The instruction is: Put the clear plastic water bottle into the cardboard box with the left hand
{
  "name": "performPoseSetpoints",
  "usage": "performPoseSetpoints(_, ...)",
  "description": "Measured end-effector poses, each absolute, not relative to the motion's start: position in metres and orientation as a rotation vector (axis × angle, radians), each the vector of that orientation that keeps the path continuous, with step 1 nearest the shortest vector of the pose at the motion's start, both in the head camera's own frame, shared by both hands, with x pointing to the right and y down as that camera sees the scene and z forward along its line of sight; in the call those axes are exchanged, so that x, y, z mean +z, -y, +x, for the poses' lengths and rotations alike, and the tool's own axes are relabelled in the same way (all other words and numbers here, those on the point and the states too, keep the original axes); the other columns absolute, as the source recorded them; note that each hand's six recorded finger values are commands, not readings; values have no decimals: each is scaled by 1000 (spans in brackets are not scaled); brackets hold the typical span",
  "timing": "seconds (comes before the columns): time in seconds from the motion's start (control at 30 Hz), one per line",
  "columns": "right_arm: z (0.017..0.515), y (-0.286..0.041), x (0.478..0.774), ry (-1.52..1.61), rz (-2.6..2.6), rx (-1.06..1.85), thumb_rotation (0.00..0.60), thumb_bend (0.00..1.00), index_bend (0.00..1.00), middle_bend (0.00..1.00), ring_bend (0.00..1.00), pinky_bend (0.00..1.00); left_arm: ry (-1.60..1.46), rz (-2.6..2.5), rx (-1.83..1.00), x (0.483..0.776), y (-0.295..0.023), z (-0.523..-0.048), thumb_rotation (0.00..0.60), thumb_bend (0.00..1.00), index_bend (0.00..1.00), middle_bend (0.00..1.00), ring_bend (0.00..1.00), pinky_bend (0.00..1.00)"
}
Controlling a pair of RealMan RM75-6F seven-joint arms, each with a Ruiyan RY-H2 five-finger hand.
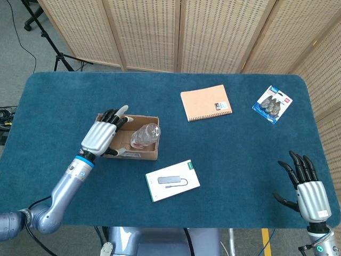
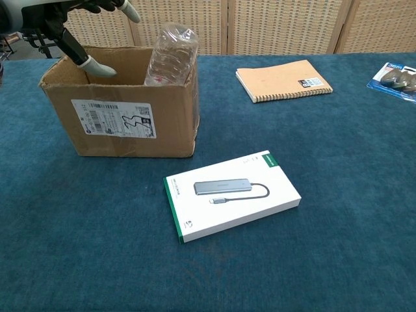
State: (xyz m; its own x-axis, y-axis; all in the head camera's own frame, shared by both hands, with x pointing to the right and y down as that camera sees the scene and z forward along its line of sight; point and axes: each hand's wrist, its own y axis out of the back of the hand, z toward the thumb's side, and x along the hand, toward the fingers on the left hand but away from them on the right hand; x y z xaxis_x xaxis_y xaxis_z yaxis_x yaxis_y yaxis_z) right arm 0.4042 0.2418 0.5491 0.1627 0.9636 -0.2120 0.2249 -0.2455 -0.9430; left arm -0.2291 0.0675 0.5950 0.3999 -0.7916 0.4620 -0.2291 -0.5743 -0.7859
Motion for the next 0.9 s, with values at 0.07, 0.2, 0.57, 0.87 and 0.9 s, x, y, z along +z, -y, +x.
performPoseSetpoints(0.07,404,-242,550,1161,-1628,1147,600,105,177,0,0,0,-880,-2029,-1141,593,-66,-230,600,189,205,0,0,0)
performPoseSetpoints(0.2,404,-242,550,1162,-1627,1147,600,105,177,0,0,0,-926,-2038,-1107,585,-63,-231,600,203,205,0,0,0)
performPoseSetpoints(0.57,403,-243,551,1156,-1630,1148,600,105,177,0,0,0,-1063,-2077,-935,540,-78,-254,600,216,205,0,0,0)
performPoseSetpoints(0.87,399,-244,552,1143,-1633,1147,600,105,176,0,0,0,-929,-1903,-1046,519,-144,-310,600,232,205,0,0,0)
performPoseSetpoints(0.9,399,-244,552,1143,-1632,1147,600,105,177,0,0,0,-905,-1870,-1069,519,-150,-315,600,238,205,0,0,0)
